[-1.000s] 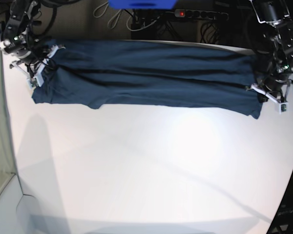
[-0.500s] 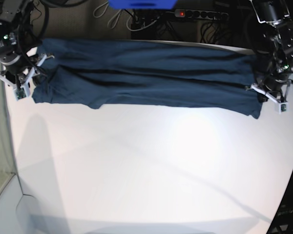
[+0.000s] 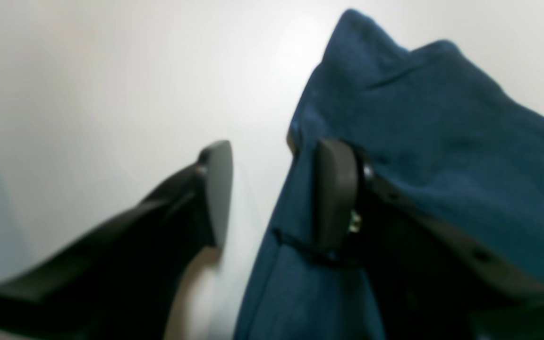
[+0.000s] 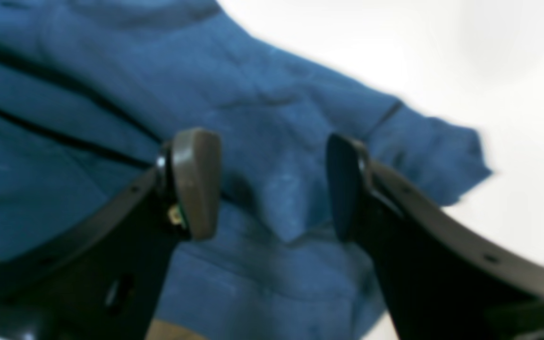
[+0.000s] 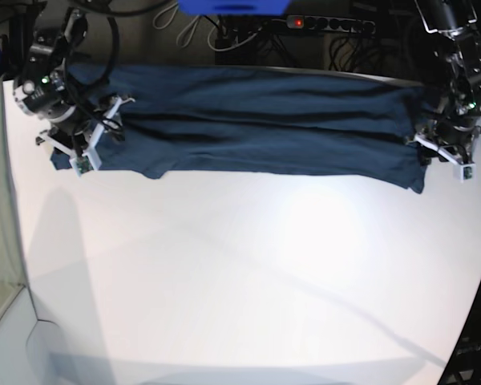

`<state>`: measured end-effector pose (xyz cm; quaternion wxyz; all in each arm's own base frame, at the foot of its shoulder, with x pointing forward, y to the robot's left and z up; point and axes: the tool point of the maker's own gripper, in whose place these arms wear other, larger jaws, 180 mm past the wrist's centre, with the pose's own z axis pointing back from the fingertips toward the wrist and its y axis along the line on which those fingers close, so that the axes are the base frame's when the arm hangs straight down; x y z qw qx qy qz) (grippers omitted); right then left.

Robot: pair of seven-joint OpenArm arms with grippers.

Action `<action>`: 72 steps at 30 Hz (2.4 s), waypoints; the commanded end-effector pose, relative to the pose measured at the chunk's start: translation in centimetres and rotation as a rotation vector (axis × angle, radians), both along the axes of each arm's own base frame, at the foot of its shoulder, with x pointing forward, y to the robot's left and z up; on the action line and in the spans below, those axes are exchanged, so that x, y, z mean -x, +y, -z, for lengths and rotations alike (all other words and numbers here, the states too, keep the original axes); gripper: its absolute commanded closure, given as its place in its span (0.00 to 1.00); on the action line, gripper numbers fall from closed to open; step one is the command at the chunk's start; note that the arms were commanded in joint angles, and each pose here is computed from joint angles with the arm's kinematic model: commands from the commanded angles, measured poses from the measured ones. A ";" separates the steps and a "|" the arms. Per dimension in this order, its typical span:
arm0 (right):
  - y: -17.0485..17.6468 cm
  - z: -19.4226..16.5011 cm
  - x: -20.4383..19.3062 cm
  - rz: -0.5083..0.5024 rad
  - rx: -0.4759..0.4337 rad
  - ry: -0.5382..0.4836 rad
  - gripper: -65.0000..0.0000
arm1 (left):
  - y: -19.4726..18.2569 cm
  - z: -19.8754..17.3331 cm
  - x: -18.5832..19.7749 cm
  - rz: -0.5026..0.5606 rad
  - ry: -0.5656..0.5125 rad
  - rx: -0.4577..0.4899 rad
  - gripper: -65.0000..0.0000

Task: Layout the t-shirt on the table in an organized manner, then fold the t-shirt properly

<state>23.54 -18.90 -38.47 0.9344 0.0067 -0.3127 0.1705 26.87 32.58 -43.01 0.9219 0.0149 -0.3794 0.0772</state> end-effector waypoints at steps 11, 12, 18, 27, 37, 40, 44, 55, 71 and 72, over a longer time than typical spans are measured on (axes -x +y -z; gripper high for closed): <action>-0.1 3.3 0.1 0.019 -0.075 0.038 0.44 | -2.4 1.6 2.1 0.178 0.133 0.029 0.56; -0.3 3.3 0.1 0.016 -0.070 0.039 0.44 | -2.0 1.5 2.2 0.173 0.129 0.029 0.56; -0.4 3.2 -0.1 0.016 -0.067 0.036 0.44 | 2.5 -0.6 2.8 0.035 0.056 0.022 0.56; -0.3 3.2 -0.2 0.015 -0.069 0.035 0.44 | 5.9 -2.7 2.7 -0.064 -0.006 -0.002 0.56; -0.3 3.1 -0.2 0.015 -0.069 0.033 0.44 | 6.7 -6.4 2.5 -0.071 -0.050 -0.063 0.56; -0.3 3.1 -0.2 0.015 -0.069 0.033 0.44 | 5.5 -6.8 3.5 -0.047 -0.034 0.027 0.56; 0.0 3.2 -0.3 0.006 -0.071 0.034 0.44 | 3.8 -6.1 4.8 0.003 -0.001 0.086 0.56; 2.1 3.5 -0.1 -0.062 -0.082 0.049 0.44 | 0.6 -3.3 6.7 -0.018 0.030 0.191 0.51; 2.2 3.4 -0.3 -0.064 -0.082 0.045 0.44 | 2.7 -4.0 7.2 -0.074 0.015 0.164 0.50; 2.2 3.4 -0.4 -0.064 -0.082 0.043 0.44 | 2.9 -4.2 7.0 -0.071 0.011 0.160 0.50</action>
